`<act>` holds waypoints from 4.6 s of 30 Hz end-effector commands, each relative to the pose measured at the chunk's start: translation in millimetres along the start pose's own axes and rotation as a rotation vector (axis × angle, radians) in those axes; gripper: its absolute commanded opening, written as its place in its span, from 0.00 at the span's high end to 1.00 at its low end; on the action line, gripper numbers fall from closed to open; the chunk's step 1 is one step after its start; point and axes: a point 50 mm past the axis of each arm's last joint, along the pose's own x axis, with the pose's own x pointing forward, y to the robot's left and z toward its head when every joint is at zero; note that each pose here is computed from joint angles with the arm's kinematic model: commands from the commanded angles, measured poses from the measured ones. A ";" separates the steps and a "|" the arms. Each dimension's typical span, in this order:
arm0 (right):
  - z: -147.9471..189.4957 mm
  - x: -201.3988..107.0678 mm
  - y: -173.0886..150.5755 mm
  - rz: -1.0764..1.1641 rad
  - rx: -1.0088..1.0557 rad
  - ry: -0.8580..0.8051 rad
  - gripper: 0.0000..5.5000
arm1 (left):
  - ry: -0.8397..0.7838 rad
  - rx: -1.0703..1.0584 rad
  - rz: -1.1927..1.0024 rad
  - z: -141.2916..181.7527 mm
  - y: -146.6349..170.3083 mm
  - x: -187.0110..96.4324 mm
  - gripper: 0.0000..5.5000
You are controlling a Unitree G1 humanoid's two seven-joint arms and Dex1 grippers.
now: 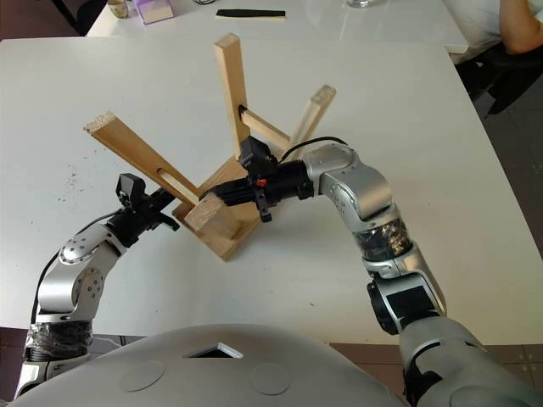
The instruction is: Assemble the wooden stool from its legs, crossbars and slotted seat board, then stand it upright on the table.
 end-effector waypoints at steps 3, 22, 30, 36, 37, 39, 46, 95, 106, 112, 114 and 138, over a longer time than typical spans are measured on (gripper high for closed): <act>12.3 -36.7 8.4 -0.289 -0.041 -0.019 1.00 | -0.095 0.013 0.265 10.9 32.8 -8.7 0.99; 6.9 -69.6 70.1 -0.270 -0.015 0.048 1.00 | 0.186 -0.193 -0.054 -30.5 -40.0 -67.1 0.99; 69.1 -67.3 56.5 -0.421 -0.134 -0.288 1.00 | 0.141 -0.198 -0.075 -28.8 -47.9 -49.5 0.99; 161.6 -128.8 80.3 -0.366 -0.199 -0.684 1.00 | 0.158 -0.235 -0.077 -36.9 -60.6 -51.2 0.99; 177.4 -143.0 82.4 -0.387 -0.221 -0.753 1.00 | 0.161 -0.239 -0.073 -38.2 -62.1 -52.3 0.99; 202.6 -183.2 83.1 -0.529 -0.286 -0.843 1.00 | 0.163 -0.249 -0.079 -39.6 -65.4 -53.5 0.99; 77.8 -248.6 4.5 -1.147 -0.198 0.032 1.00 | 0.157 -0.238 -0.065 -36.9 -67.9 -45.8 0.99; -84.5 -129.3 19.4 -0.686 0.044 0.371 1.00 | 0.017 -0.155 -0.020 22.7 -26.2 -31.8 0.99; -71.0 -123.6 71.1 -0.489 0.097 0.444 1.00 | 0.123 0.050 0.223 43.7 32.7 -75.5 0.99; -90.8 -109.5 70.9 -0.546 0.125 0.469 1.00 | 0.345 0.062 0.012 -0.6 19.6 -76.3 0.99; -94.6 -105.0 70.2 -0.564 0.132 0.456 1.00 | 0.388 0.062 -0.042 -15.5 14.7 -74.9 0.99; -100.3 -89.6 66.8 -0.530 0.125 0.433 1.00 | 0.246 0.066 -0.285 -13.7 -21.0 -40.7 0.99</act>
